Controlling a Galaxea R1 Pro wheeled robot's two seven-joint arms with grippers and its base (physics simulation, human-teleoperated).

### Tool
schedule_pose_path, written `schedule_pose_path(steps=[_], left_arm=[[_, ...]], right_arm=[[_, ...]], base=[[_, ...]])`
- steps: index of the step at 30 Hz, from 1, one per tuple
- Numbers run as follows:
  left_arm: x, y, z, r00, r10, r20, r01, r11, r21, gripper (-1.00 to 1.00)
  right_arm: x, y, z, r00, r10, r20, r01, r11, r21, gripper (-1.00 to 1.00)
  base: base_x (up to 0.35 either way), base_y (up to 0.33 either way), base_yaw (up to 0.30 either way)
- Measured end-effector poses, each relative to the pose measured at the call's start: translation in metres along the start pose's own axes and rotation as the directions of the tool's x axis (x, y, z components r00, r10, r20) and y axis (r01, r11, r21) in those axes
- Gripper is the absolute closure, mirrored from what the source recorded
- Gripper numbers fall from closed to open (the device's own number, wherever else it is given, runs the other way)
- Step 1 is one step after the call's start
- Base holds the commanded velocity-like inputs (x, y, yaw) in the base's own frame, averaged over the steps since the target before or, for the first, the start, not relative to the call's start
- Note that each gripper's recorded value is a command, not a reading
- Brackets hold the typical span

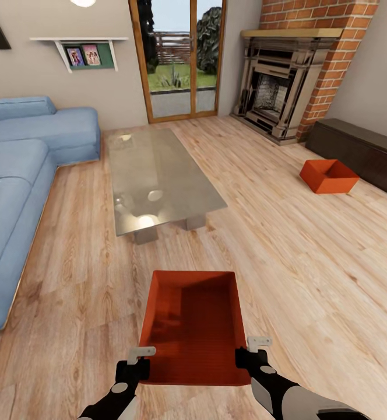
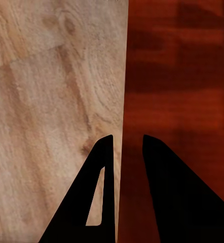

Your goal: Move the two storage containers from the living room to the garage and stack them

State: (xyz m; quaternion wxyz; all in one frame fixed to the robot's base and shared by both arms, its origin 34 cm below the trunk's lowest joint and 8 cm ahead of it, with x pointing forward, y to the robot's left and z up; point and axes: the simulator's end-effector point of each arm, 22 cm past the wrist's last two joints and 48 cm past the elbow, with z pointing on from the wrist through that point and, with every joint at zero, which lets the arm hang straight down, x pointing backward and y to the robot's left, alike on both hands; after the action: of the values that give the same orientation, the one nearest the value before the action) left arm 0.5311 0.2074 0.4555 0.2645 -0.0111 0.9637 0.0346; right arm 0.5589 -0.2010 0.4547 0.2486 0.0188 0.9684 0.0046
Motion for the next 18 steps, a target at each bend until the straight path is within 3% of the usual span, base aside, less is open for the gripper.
schedule_pose_path(steps=[18], left_arm=[[-0.012,0.001,-0.019,1.0,0.0,0.0,0.0,1.0,-0.001,1.0]], right_arm=[[-0.011,0.0,-0.02,1.0,0.0,0.0,0.0,1.0,0.0,1.0]], base=[[0.0,0.0,0.0]])
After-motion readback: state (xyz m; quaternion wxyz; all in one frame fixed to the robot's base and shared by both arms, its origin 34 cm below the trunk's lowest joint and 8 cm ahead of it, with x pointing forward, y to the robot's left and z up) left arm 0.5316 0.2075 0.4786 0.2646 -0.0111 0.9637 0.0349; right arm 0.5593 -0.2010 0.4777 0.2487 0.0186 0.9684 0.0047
